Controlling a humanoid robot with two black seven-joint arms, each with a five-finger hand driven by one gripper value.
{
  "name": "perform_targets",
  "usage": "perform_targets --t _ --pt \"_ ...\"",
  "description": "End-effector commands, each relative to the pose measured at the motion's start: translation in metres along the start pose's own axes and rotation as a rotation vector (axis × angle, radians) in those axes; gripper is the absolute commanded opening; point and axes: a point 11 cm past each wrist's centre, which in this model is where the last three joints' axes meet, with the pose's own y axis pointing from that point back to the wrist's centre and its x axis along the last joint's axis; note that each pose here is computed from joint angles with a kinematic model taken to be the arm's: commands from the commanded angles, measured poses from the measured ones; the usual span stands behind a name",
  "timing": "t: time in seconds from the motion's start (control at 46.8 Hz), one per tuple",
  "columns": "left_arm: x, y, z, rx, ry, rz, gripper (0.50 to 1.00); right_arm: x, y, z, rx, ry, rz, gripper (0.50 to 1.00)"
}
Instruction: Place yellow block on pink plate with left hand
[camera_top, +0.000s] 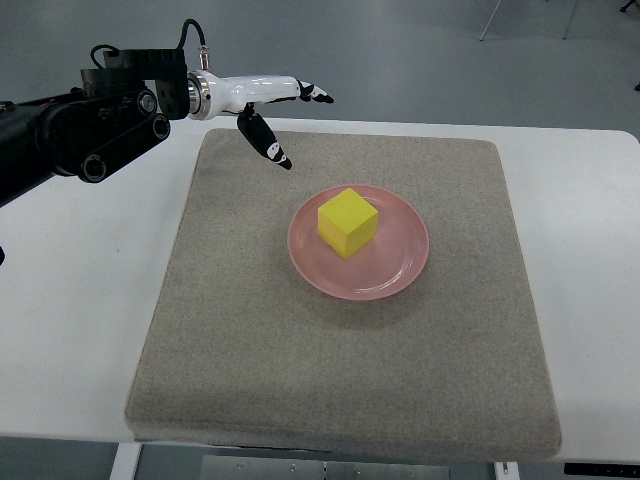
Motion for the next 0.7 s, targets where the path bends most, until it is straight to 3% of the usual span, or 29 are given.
perform_targets --t 0.0,0.214,0.683 --pt "0.002 0.004 -0.019 0.049 0.056 0.037 0.99 0.0 0.0 0.0 0.0 0.0 0.0 0.924" --pt "0.004 0.009 -0.055 0.147 0.181 0.152 0.99 0.0 0.0 0.0 0.0 0.0 0.0 0.924" --pt "-0.013 0.005 -0.084 0.305 0.682 0.476 0.99 0.0 0.0 0.0 0.0 0.0 0.0 0.924"
